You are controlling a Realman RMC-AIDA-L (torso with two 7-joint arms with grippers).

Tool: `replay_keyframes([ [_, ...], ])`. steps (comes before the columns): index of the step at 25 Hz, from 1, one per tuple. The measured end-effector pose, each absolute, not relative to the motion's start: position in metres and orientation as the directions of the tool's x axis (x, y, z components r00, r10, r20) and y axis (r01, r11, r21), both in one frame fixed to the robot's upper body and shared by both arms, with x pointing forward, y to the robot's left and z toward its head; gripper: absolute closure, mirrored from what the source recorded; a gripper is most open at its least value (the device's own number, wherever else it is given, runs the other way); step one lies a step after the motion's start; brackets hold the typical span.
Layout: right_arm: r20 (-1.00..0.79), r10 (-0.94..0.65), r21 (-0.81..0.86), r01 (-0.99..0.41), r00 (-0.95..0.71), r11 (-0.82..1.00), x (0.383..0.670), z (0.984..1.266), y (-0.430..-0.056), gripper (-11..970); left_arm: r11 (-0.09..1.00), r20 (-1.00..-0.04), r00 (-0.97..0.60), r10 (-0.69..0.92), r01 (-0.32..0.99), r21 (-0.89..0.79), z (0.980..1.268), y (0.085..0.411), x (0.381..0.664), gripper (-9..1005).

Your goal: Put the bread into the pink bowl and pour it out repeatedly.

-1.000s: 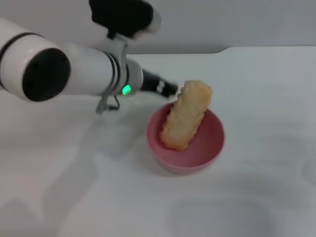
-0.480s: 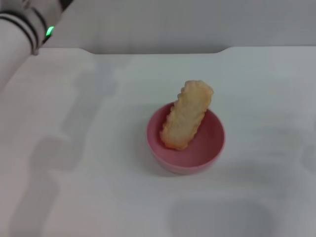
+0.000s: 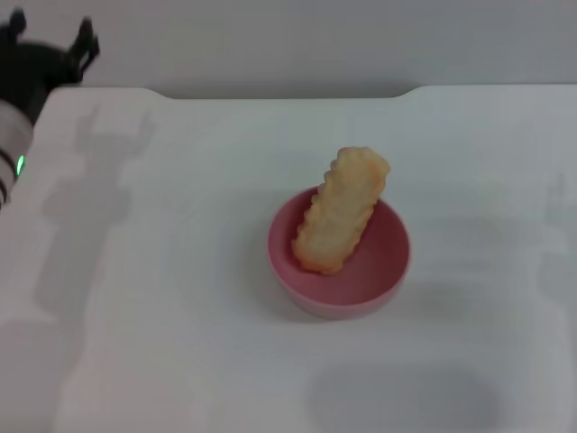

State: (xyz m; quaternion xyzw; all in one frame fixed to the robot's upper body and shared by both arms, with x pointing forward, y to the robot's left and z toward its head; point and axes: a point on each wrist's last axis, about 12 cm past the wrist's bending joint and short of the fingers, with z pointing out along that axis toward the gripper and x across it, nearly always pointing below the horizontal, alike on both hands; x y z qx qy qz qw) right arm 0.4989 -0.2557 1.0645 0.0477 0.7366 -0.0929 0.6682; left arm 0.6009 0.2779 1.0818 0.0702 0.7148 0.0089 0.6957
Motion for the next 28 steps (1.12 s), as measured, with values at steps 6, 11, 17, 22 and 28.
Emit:
replay_keyframes([
  [6,-1.000,-0.029,-0.029,0.166,0.000,0.986,0.501,1.070,-0.255,445,0.991,-0.989,-0.104,0.108,0.086,0.099,1.056,0.285,0.590,130],
  [11,-0.986,-0.142,-0.120,0.222,0.089,0.968,0.501,1.068,-0.261,445,0.995,-0.986,-0.165,0.034,0.099,0.018,1.047,0.282,0.586,130],
  [17,-0.964,-0.166,-0.121,0.214,0.208,0.969,0.488,1.060,-0.267,445,0.990,-0.978,-0.203,0.041,0.141,0.012,1.039,0.269,0.587,130],
  [22,-0.977,-0.086,-0.042,0.220,0.196,0.975,0.491,1.052,-0.280,445,0.987,-0.984,-0.171,-0.044,0.143,-0.069,1.040,0.267,0.581,130],
  [28,-0.993,-0.034,-0.008,0.223,0.113,0.975,0.491,1.040,-0.283,445,0.987,-0.998,-0.035,-0.052,0.147,-0.057,1.046,0.275,0.569,130],
])
